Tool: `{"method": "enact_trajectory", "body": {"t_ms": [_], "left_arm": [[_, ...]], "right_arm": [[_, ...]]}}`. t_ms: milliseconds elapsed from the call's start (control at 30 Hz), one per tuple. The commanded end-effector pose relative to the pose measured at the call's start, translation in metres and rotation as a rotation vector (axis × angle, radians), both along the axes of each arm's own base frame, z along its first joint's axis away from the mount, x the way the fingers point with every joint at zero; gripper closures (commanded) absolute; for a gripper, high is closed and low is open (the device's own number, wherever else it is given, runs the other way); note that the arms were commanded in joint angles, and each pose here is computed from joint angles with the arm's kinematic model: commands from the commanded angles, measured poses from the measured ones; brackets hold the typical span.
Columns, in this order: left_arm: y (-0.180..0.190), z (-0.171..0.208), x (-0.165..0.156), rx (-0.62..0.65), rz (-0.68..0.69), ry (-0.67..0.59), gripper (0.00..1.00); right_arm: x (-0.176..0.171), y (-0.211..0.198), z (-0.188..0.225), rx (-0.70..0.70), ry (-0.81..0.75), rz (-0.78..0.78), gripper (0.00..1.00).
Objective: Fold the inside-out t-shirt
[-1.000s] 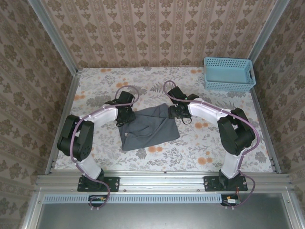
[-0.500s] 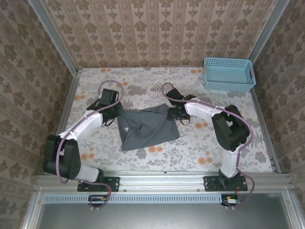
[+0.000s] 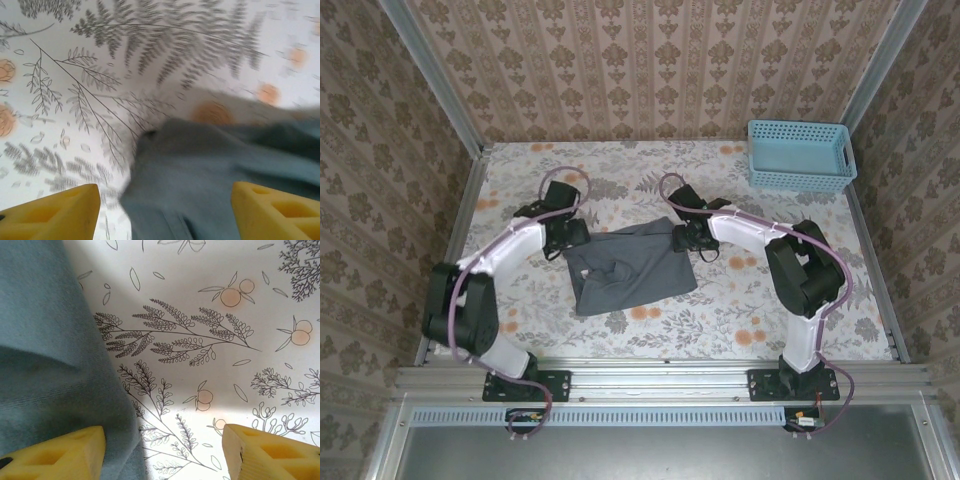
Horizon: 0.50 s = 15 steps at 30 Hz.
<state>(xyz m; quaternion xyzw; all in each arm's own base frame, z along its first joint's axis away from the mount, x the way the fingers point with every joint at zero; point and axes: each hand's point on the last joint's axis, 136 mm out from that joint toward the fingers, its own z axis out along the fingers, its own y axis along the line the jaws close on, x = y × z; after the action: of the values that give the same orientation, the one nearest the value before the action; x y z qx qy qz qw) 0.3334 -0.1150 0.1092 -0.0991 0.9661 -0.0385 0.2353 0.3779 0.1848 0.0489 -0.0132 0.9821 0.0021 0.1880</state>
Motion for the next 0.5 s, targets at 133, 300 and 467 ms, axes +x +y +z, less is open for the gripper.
{"method": "enact_trajectory", "body": {"t_ms": [133, 300, 467], "left_arm": [[-0.012, -0.006, -0.086, 0.042, -0.028, 0.072, 0.34], [-0.031, -0.027, -0.099, -0.035, -0.074, 0.117, 0.49], [-0.035, -0.035, -0.12, -0.062, -0.082, 0.117, 0.77]], "right_arm": [[-0.002, 0.004, 0.027, 0.008, -0.057, 0.022, 0.35], [0.0, 0.01, 0.025, 0.017, -0.059, 0.028, 0.35], [0.003, 0.017, 0.029, 0.035, -0.071, 0.049, 0.35]]}}
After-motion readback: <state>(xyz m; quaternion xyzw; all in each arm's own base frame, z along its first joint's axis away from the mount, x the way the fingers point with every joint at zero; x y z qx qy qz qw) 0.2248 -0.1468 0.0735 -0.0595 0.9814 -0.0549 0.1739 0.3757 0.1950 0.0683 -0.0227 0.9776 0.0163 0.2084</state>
